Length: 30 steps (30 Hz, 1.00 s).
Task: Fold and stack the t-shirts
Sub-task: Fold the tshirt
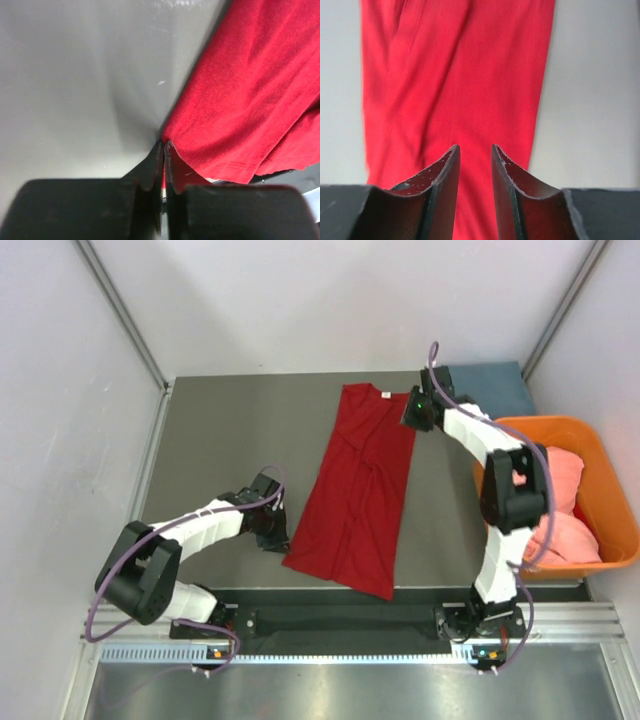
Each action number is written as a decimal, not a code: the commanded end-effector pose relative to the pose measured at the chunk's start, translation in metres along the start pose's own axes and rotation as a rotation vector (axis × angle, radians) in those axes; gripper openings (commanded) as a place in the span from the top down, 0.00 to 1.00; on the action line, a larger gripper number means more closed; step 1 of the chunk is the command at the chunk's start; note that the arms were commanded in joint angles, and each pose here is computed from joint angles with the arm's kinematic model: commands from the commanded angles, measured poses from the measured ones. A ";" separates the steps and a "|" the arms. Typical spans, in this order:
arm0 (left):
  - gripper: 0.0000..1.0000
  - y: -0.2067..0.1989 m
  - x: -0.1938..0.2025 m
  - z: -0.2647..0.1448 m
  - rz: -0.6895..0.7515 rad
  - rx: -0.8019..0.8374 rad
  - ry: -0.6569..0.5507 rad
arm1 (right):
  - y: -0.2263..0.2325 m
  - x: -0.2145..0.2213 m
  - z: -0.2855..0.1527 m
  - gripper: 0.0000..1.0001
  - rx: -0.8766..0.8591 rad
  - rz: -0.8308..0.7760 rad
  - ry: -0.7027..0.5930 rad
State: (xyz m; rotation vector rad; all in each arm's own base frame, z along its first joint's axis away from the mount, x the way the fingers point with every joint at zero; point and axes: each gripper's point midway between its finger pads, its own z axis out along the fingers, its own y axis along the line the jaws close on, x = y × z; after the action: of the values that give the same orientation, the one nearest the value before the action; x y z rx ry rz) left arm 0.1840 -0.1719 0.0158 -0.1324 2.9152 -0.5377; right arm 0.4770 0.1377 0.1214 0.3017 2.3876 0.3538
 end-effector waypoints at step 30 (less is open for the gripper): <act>0.59 -0.039 -0.077 -0.072 0.107 -0.070 -0.280 | -0.073 -0.106 0.157 0.74 0.076 0.089 -0.174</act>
State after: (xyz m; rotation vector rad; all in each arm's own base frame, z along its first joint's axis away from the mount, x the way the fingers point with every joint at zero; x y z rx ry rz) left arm 0.2356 -0.1607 0.0825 -0.1188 2.7323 -0.2660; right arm 0.6334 0.0687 0.0395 0.4391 2.2892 0.2161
